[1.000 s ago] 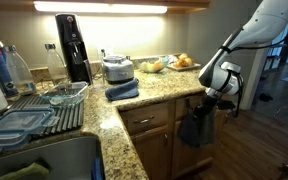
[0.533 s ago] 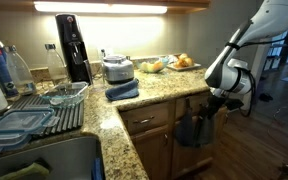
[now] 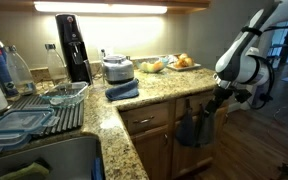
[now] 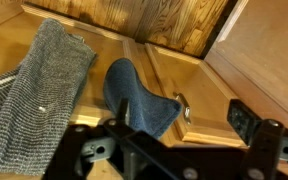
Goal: Hang the the cloth on the right side of the counter on the right drawer
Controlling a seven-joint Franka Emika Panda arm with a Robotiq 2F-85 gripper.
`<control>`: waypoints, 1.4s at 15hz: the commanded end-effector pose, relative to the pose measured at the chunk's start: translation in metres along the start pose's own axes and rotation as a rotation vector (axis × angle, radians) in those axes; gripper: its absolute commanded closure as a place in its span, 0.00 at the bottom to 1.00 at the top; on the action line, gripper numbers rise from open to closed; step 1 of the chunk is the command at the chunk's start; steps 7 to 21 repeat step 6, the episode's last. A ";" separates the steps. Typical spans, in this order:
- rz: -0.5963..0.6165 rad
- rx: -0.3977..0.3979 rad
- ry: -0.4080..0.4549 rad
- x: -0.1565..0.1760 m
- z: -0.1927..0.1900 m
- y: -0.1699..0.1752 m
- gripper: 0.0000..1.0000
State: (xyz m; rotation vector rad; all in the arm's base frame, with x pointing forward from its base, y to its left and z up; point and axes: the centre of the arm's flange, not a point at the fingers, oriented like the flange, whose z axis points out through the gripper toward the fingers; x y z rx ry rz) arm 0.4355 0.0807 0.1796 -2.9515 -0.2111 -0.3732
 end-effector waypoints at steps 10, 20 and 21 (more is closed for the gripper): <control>-0.045 -0.005 0.027 -0.002 -0.028 -0.010 0.00; -0.045 -0.005 0.027 -0.002 -0.028 -0.010 0.00; -0.045 -0.005 0.027 -0.002 -0.028 -0.010 0.00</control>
